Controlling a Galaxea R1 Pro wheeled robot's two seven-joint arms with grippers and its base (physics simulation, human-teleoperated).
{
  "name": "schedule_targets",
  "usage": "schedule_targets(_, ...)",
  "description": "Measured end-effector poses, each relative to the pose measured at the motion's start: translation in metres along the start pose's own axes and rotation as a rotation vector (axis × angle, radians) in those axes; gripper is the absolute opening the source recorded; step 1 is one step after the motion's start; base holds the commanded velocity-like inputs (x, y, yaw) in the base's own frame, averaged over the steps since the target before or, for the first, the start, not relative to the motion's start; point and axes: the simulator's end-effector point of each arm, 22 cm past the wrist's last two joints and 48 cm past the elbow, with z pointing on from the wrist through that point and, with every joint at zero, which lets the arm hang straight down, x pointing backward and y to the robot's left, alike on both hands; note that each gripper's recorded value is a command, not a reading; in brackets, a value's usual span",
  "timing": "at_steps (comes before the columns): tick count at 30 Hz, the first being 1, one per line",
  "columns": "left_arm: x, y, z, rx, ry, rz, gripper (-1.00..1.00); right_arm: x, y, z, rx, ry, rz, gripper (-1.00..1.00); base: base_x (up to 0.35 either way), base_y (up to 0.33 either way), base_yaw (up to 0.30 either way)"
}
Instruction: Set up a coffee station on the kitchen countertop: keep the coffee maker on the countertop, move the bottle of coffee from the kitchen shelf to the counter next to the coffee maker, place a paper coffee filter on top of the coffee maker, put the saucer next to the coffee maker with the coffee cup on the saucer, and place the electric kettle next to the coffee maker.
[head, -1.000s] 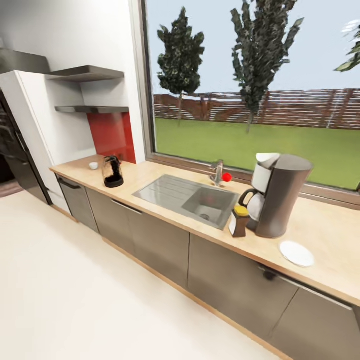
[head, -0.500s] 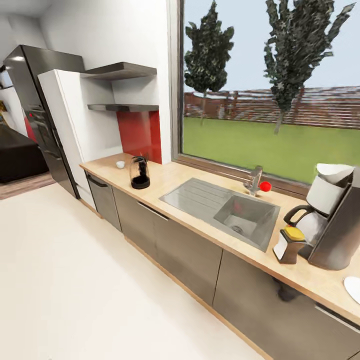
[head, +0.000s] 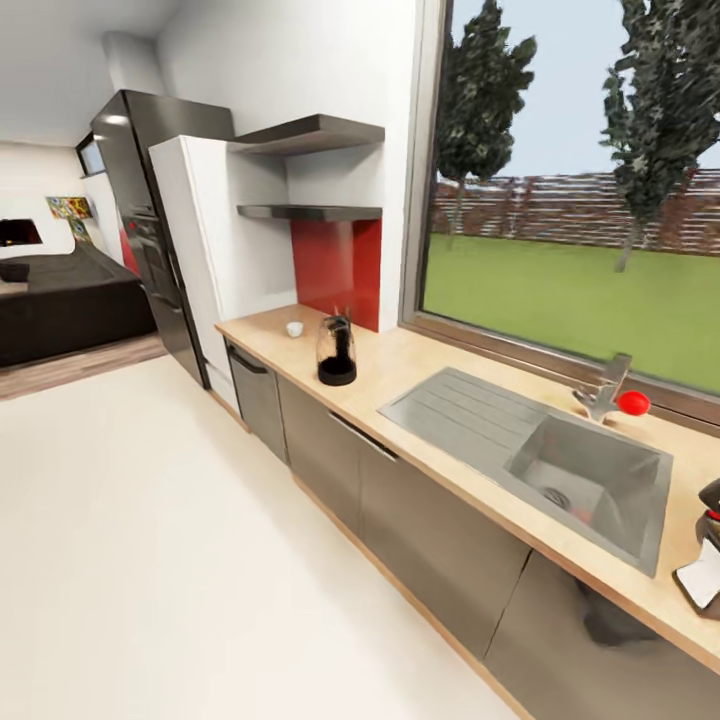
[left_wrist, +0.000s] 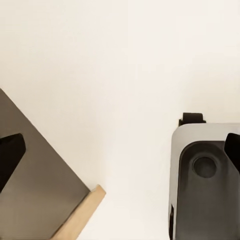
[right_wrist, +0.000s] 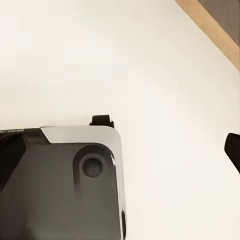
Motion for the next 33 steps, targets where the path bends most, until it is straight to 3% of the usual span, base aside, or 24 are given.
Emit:
schedule_targets(27,0.005,-0.001,0.001,0.002,0.012,0.004,1.0,0.006,0.003,0.002,-0.005,0.015,-0.003,1.0,0.299,0.181,0.241)
schedule_targets(33,0.006,-0.001,0.001,0.002,0.012,0.004,1.0,0.007,0.026,0.001,-0.037,0.014,-0.002,1.0,0.313,0.151,0.014)
